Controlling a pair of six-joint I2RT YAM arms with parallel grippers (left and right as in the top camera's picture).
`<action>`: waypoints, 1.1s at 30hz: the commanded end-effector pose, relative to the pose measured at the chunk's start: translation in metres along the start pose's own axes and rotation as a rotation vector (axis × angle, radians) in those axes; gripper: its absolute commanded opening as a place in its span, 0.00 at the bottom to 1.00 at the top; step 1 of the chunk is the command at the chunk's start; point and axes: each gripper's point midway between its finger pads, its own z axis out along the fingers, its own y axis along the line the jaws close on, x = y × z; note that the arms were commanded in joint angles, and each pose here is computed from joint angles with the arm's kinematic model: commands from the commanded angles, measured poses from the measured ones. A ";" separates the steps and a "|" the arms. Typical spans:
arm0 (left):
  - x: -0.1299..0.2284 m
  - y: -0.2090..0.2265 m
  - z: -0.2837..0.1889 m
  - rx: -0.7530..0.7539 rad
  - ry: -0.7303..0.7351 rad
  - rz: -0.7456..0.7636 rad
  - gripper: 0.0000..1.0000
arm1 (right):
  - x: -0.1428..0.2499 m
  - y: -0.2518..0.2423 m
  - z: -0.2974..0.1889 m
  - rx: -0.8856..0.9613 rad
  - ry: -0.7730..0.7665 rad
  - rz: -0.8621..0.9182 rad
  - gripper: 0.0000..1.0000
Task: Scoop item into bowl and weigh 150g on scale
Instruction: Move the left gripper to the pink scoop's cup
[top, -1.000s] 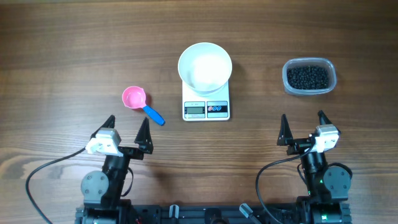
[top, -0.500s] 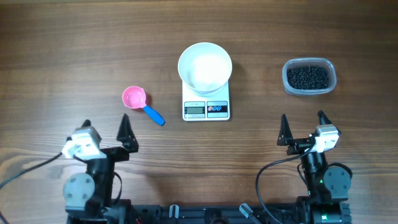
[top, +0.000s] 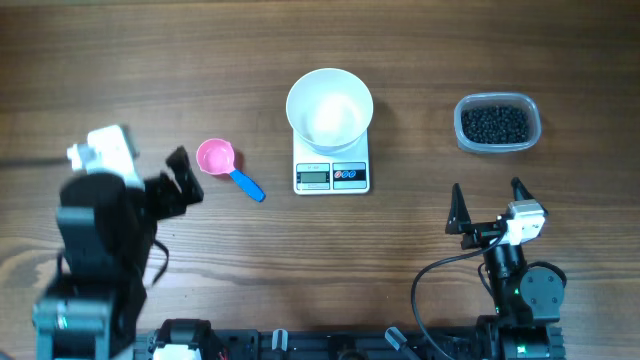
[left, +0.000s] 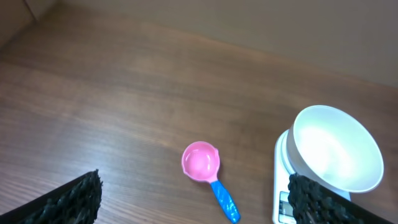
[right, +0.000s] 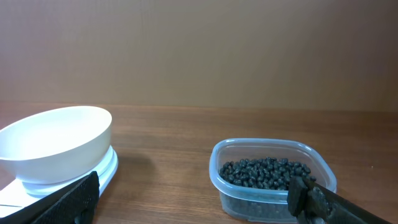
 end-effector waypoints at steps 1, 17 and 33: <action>-0.001 -0.024 0.016 0.092 0.105 0.001 1.00 | 0.000 0.004 0.000 -0.019 -0.004 -0.011 0.99; 0.056 -0.068 0.085 0.266 0.462 -0.016 1.00 | 0.000 0.004 0.000 -0.019 -0.004 -0.011 1.00; 0.090 -0.010 0.143 -0.195 0.554 -0.259 0.98 | 0.000 0.004 0.000 -0.019 -0.004 -0.010 1.00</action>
